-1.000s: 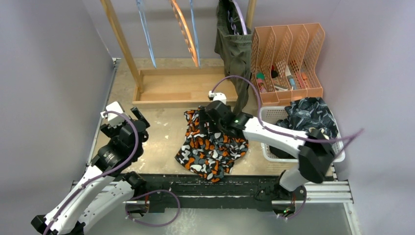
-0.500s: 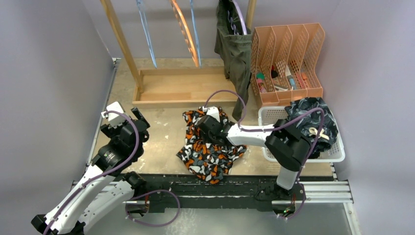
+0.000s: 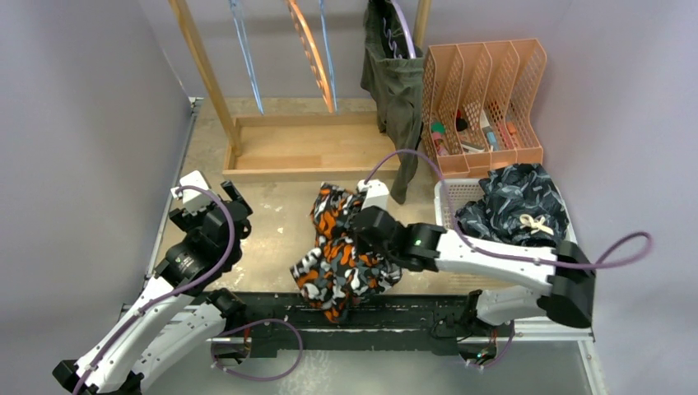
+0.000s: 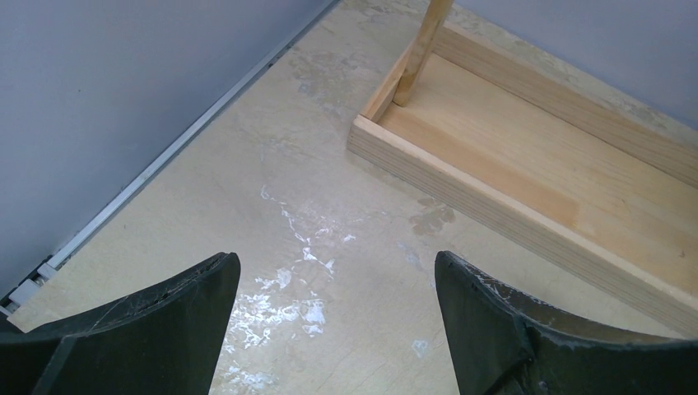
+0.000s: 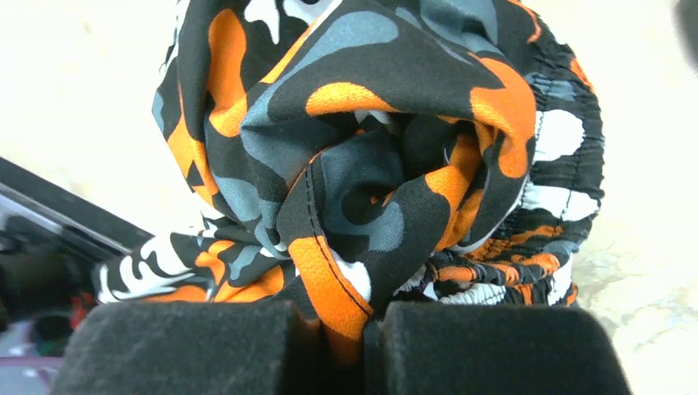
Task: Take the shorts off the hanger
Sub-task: Pick up the shorts at the center of the board.
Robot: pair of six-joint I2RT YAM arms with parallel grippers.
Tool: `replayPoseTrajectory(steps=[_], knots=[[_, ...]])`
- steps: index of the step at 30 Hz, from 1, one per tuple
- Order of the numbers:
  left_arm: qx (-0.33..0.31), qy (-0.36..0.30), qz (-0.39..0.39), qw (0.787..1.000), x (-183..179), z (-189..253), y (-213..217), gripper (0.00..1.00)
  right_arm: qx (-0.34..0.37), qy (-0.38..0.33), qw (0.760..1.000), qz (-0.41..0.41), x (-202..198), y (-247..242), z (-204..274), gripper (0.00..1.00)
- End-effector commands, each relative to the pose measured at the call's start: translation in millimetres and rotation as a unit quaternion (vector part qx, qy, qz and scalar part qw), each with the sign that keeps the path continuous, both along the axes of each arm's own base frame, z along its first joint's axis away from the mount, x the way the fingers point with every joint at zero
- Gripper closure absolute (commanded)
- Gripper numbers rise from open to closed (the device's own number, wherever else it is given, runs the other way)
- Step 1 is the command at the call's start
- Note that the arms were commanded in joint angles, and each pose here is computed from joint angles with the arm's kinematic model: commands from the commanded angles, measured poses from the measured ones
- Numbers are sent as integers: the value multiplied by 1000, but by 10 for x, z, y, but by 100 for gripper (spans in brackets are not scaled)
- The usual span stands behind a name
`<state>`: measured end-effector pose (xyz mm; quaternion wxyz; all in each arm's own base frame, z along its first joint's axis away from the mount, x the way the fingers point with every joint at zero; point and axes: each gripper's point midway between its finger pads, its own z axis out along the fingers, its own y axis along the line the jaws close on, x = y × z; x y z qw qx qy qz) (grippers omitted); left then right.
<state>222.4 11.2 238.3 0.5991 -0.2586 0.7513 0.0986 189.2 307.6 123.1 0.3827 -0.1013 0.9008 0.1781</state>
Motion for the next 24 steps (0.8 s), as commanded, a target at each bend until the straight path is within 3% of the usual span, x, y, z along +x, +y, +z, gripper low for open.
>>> replayPoseTrajectory(steps=[1, 8, 11, 16, 24], knots=[[-3, -11, 7, 1000, 20, 70, 12, 12, 31, -51, 997, -49, 120, -272, 774, 100], [-4, -12, 5, 1000, 18, 73, 9, 12, 53, -75, 983, -157, 55, -1018, 1441, 100], [-5, -14, 6, 1000, 16, 83, 12, 12, 49, -84, 982, -164, -31, -1302, 1650, 100], [-4, -12, 2, 1000, 26, 72, -1, 12, 57, -62, 969, -234, -179, -1762, 1660, 100], [-4, -11, 0, 1000, 27, 68, -9, 12, 44, -107, 941, -317, -25, -2182, 1694, 100]])
